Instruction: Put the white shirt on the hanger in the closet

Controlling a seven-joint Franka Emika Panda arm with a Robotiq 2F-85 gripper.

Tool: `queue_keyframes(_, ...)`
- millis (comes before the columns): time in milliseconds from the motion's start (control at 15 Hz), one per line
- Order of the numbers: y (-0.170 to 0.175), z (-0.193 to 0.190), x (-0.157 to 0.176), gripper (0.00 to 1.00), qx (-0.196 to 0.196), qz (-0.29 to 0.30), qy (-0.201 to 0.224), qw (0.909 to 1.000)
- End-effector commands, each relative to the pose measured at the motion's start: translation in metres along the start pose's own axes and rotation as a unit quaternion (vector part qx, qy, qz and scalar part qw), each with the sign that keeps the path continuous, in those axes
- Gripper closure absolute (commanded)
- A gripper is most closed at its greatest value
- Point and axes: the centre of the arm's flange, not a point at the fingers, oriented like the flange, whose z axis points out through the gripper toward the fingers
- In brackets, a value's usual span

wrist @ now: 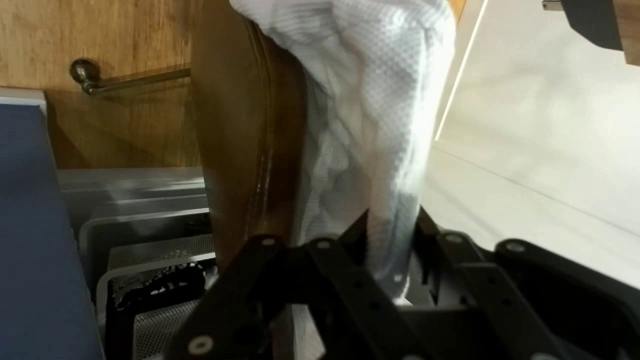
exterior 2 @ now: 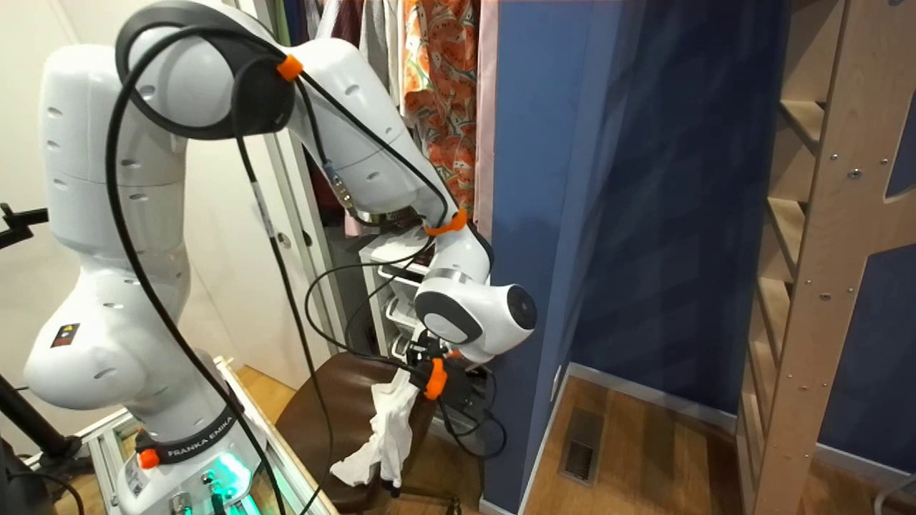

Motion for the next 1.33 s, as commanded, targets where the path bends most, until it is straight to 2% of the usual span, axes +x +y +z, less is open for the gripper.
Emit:
queue_keyframes(0,-0.047,-0.022,0.013,0.96,-0.046,-0.038,0.001,0.9982)
queue_keyframes(267,-0.076,-0.038,0.019,0.96,-0.061,-0.076,-0.017,0.9951)
queue_keyframes(600,-0.107,-0.066,0.031,0.96,-0.096,-0.127,-0.038,0.9866)
queue_keyframes(800,-0.126,-0.076,0.046,0.96,-0.109,-0.132,-0.018,0.9851)
queue_keyframes(1067,-0.137,-0.08,0.058,0.96,-0.1,-0.121,0.002,0.9876)
queue_keyframes(1267,-0.138,-0.073,0.06,0.96,-0.1,-0.127,-0.02,0.9866)
